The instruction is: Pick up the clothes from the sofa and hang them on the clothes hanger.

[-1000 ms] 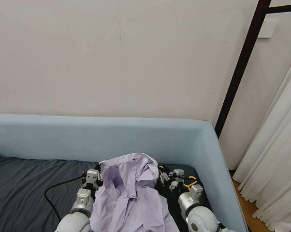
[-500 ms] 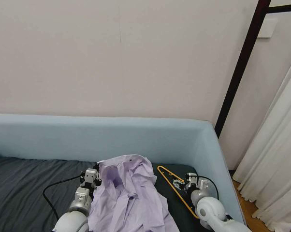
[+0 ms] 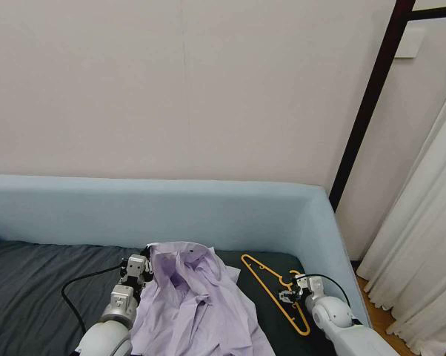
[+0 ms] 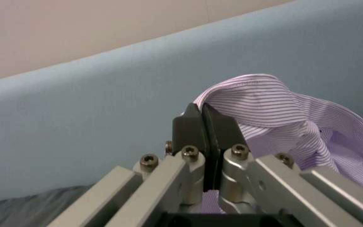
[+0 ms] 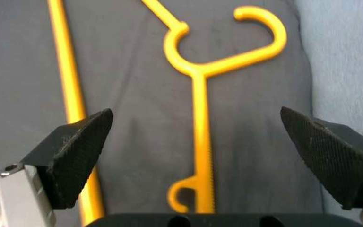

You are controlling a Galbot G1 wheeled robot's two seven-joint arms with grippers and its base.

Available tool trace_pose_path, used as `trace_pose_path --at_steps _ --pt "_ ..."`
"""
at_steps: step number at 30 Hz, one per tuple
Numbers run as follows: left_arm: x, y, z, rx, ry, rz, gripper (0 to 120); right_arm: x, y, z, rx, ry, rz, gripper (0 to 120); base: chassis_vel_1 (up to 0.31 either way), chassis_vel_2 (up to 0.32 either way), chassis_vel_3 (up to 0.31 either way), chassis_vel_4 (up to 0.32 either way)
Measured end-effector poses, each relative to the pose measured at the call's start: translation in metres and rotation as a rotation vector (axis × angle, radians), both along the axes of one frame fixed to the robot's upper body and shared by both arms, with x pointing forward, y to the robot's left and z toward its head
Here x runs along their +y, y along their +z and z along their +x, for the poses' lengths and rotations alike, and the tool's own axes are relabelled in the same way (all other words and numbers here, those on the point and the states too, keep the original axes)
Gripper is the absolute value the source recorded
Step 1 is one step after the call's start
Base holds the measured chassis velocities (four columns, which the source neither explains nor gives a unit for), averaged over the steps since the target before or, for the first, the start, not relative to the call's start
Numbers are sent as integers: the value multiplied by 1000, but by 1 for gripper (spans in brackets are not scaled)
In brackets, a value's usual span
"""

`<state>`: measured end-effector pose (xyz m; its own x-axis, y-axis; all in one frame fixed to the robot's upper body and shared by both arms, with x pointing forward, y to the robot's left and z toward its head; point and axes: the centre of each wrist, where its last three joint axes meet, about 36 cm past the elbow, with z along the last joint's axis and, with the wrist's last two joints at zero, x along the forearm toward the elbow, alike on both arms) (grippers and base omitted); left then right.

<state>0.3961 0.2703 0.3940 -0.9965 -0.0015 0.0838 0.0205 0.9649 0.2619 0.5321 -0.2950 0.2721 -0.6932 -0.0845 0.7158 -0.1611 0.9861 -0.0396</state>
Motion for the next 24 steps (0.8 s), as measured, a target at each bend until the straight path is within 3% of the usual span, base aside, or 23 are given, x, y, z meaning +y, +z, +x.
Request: trace_pose_path --at_steps 5,11,18,24 --pt "0 0 0 1 -2 1 0 -3 -12 6 14 -13 -26 100 0 0 0 0" --pt "0 1 1 0 2 1 0 2 -25 6 12 -18 -36 91 0 0 0 0" --pt "0 0 2 1 4 1 0 6 -31 4 22 -14 -71 61 0 0 0 0" --pt "1 -1 3 1 4 5 0 6 -30 3 27 -11 -80 46 0 0 0 0"
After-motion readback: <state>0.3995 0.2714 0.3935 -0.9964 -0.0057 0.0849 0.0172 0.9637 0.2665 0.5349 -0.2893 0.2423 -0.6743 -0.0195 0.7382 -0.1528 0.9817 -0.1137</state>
